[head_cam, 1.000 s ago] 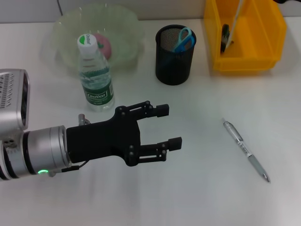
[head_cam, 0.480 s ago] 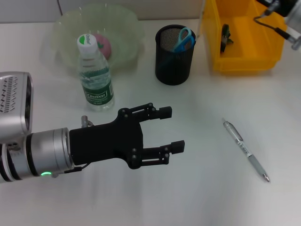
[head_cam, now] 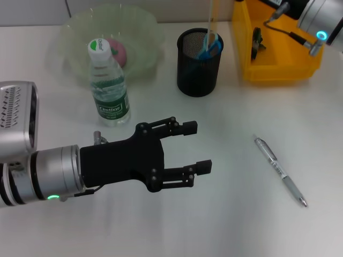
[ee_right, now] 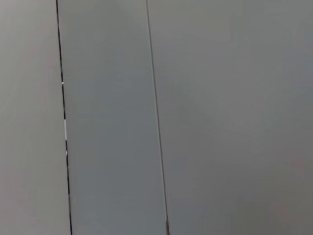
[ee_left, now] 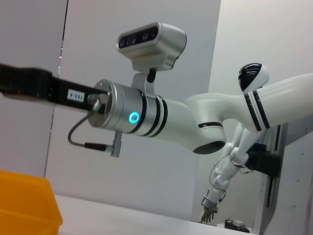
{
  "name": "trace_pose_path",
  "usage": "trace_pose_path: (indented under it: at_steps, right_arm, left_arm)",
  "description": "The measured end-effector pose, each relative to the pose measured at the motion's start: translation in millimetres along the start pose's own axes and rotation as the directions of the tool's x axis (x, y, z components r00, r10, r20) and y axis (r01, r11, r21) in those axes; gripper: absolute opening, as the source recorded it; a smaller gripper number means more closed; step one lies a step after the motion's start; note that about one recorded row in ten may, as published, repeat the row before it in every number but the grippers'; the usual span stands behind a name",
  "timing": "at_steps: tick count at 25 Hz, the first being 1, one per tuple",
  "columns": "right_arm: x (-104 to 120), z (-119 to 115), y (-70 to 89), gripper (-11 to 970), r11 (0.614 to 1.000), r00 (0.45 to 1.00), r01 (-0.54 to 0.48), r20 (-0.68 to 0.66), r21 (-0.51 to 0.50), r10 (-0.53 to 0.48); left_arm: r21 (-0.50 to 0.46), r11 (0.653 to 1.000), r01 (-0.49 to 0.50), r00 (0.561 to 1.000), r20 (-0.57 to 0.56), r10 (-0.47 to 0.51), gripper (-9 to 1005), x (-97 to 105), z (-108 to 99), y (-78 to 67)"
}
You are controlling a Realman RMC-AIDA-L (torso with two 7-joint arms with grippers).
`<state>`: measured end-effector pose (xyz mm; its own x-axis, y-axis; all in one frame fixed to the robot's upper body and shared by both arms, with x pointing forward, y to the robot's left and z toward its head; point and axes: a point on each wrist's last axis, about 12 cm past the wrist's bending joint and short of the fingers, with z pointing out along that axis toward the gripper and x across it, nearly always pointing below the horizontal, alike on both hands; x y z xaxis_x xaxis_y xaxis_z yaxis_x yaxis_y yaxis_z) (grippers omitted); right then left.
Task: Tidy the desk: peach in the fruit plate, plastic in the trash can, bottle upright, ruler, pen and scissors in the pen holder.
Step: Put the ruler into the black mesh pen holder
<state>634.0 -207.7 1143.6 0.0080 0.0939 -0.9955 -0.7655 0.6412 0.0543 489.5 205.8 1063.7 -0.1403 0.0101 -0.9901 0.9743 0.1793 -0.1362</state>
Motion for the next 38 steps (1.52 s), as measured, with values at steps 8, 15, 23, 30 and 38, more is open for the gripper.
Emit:
trace_pose_path:
  at_steps: [8,15,23,30,38]
  right_arm:
    - [15,7,8.1,451,0.995,0.995,0.097,-0.03,-0.01,-0.097]
    - [16,11,3.6,459,0.995,0.996,0.088,-0.021,0.048,-0.087]
    - [20,19,9.5,468,0.996,0.994,0.091,-0.06,0.013,-0.09]
    - [18,22,10.6,476,0.996,0.994,0.094,-0.062,-0.001,-0.093]
    - [23,25,13.0,485,0.994,0.988,0.11,-0.103,-0.017,-0.111]
  left_arm:
    - [0.005,1.0,-0.015,1.0,-0.002,0.015,786,-4,3,4.7]
    - [0.01,1.0,-0.023,1.0,-0.002,0.023,786,-7,6,7.1]
    - [0.009,1.0,-0.022,1.0,-0.004,0.022,786,-7,7,8.7]
    - [0.001,1.0,-0.025,1.0,-0.009,0.025,787,-8,7,10.6]
    - [-0.002,1.0,-0.028,1.0,-0.012,0.027,787,-8,8,11.7]
